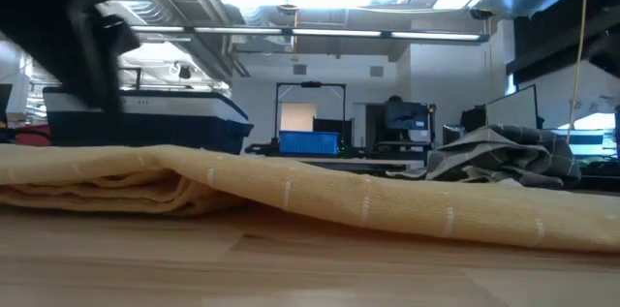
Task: Fold towel
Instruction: Fold the orange pattern towel
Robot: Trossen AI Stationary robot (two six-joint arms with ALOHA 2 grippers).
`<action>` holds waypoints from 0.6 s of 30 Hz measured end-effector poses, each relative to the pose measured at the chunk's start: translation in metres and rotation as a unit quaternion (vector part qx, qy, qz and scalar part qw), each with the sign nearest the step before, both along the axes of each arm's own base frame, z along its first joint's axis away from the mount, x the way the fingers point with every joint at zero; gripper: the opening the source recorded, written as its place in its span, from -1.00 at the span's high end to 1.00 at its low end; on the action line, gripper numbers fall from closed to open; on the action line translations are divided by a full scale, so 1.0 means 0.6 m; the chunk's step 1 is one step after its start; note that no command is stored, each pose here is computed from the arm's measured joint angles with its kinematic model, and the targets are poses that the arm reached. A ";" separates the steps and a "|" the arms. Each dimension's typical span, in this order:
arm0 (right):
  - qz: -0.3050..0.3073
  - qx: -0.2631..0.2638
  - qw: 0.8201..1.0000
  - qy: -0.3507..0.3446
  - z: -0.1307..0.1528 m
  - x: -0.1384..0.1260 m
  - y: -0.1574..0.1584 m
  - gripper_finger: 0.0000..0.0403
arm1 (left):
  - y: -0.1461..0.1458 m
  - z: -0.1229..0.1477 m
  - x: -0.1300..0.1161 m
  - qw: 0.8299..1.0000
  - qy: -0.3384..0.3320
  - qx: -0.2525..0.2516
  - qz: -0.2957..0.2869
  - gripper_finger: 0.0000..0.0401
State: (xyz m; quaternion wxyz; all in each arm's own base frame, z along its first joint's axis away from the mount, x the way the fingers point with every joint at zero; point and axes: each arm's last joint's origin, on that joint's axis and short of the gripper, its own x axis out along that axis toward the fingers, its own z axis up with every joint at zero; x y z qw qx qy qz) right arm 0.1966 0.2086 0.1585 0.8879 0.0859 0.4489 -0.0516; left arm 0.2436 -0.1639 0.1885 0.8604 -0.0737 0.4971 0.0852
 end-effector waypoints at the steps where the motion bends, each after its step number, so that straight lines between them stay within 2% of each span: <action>1: 0.007 0.018 1.000 0.011 -0.007 0.000 0.007 -0.19 | -0.009 -0.006 -0.001 1.000 0.004 -0.008 -0.003 0.17; 6: 0.020 0.102 0.993 0.064 -0.029 -0.001 0.031 -0.19 | -0.049 -0.032 -0.009 0.998 0.021 -0.055 -0.012 0.17; 10: 0.021 0.147 0.985 0.082 -0.025 0.001 0.040 -0.19 | -0.070 -0.030 -0.013 0.996 0.012 -0.084 -0.014 0.17; 14: 0.046 0.151 0.984 0.088 -0.003 0.010 0.052 -0.19 | -0.087 -0.012 -0.015 0.995 0.000 -0.091 -0.038 0.17; 18: 0.061 0.100 0.988 0.099 0.024 0.019 0.053 -0.19 | -0.097 0.012 -0.007 0.994 -0.015 -0.076 -0.083 0.17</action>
